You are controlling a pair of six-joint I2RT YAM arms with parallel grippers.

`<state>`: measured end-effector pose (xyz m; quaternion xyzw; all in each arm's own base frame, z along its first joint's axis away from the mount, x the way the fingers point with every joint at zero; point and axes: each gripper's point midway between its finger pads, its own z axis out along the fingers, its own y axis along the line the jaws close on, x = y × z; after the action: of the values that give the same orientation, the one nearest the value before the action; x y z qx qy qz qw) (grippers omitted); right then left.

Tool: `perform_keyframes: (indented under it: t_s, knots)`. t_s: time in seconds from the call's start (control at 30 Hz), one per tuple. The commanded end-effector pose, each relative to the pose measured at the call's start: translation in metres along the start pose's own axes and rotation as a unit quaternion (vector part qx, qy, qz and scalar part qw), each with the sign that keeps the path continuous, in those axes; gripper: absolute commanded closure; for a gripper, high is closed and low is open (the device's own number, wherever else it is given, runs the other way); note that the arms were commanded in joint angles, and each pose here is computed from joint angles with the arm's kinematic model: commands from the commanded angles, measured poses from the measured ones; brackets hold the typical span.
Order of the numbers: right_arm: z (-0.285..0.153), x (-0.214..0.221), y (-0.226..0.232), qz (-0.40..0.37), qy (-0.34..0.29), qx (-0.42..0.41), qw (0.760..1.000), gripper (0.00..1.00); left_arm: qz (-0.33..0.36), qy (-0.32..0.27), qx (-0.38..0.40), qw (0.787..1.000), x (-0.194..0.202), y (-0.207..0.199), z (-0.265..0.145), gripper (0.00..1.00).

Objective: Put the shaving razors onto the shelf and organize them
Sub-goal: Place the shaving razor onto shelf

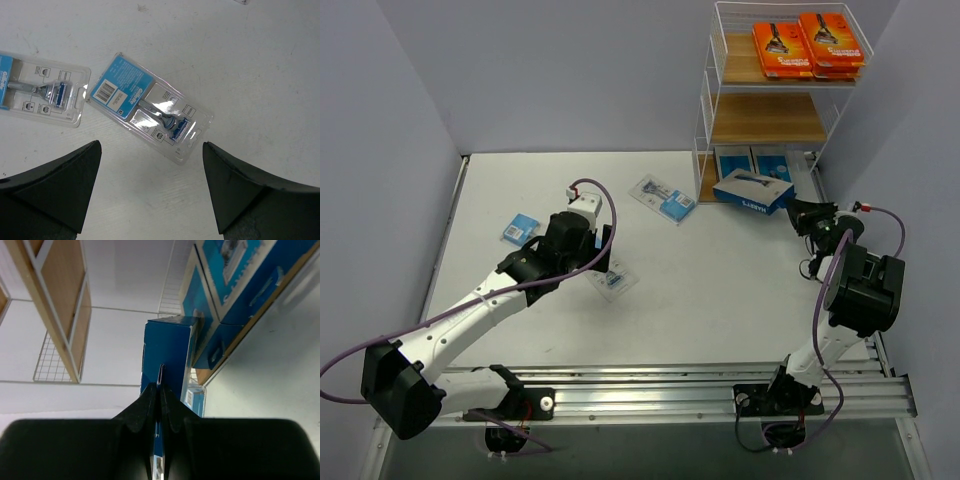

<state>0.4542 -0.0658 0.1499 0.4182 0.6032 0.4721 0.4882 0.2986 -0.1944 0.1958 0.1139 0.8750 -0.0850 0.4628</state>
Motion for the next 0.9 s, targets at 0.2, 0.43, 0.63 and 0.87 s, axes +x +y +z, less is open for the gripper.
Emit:
perform_keyframes:
  t_s: [0.2,0.43,0.63,0.87]
  knots:
    - [-0.003,-0.030,-0.001,-0.022,-0.100,0.033,0.994,1.00,-0.011,-0.022,0.014,1.000,-0.018,-0.005,-0.003,0.09]
    - [-0.007,-0.041,-0.009,-0.011,-0.174,0.068,0.982,1.00,-0.012,-0.024,0.015,1.000,-0.019,-0.005,-0.004,0.09]
    - [0.000,-0.038,-0.015,0.008,-0.229,0.098,0.969,1.00,-0.012,-0.024,0.015,1.000,-0.019,-0.005,-0.005,0.09]
    - [0.012,-0.029,-0.012,0.025,-0.294,0.125,0.947,1.00,-0.012,-0.024,0.012,1.000,-0.019,-0.004,-0.004,0.09]
